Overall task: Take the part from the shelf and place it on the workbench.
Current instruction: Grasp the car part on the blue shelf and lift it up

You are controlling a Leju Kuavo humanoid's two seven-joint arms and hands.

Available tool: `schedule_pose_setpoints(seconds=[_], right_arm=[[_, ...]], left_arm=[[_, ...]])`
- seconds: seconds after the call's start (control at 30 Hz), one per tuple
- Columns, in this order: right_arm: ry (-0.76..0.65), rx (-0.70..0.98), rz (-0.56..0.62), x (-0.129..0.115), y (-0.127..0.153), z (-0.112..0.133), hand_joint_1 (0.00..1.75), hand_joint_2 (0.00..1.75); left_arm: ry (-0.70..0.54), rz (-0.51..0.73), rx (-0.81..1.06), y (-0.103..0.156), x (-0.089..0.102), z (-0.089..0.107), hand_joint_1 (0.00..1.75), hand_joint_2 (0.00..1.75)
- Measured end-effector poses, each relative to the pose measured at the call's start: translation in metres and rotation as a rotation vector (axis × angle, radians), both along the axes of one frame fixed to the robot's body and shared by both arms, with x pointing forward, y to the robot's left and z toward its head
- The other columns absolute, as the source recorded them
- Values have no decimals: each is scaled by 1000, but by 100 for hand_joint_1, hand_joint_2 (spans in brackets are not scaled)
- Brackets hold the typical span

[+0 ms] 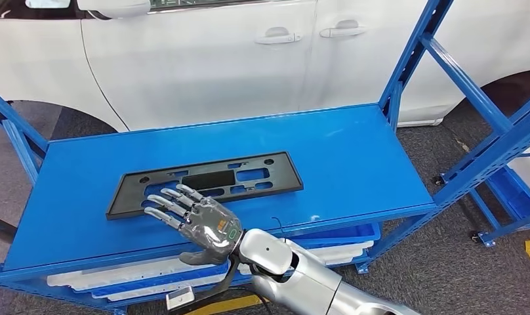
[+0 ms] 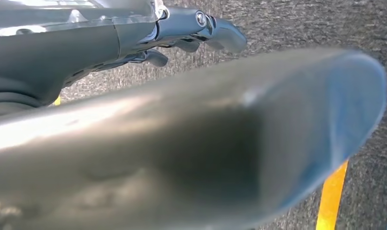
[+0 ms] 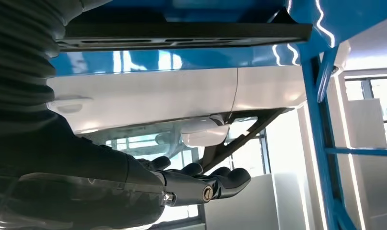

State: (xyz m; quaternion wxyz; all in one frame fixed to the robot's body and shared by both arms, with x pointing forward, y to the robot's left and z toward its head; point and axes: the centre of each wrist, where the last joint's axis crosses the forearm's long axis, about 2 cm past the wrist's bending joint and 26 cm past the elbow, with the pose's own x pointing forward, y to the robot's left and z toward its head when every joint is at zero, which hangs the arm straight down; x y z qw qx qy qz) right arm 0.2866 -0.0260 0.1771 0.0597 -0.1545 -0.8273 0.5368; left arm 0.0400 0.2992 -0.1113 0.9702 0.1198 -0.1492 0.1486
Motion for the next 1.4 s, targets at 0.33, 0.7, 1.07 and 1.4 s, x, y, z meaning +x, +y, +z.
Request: schedule_pose_setpoints(seconds=[0.33, 0.7, 1.07, 1.4], right_arm=[[-14, -21, -85, 0, 34, 3, 0, 175], [58, -158, -376, 48, 31, 9, 0, 175], [103, -278, -479, 62, 12, -11, 0, 175], [141, -341, -498, 63, 10, -17, 175, 175]], left_arm=[[-40, -64, -10, -3, 3, 0, 0, 0], [-51, -136, -3, -1, 7, 1, 0, 0], [-59, -153, 0, 0, 9, 1, 0, 0], [-58, -160, 10, 1, 10, 1, 0, 0]])
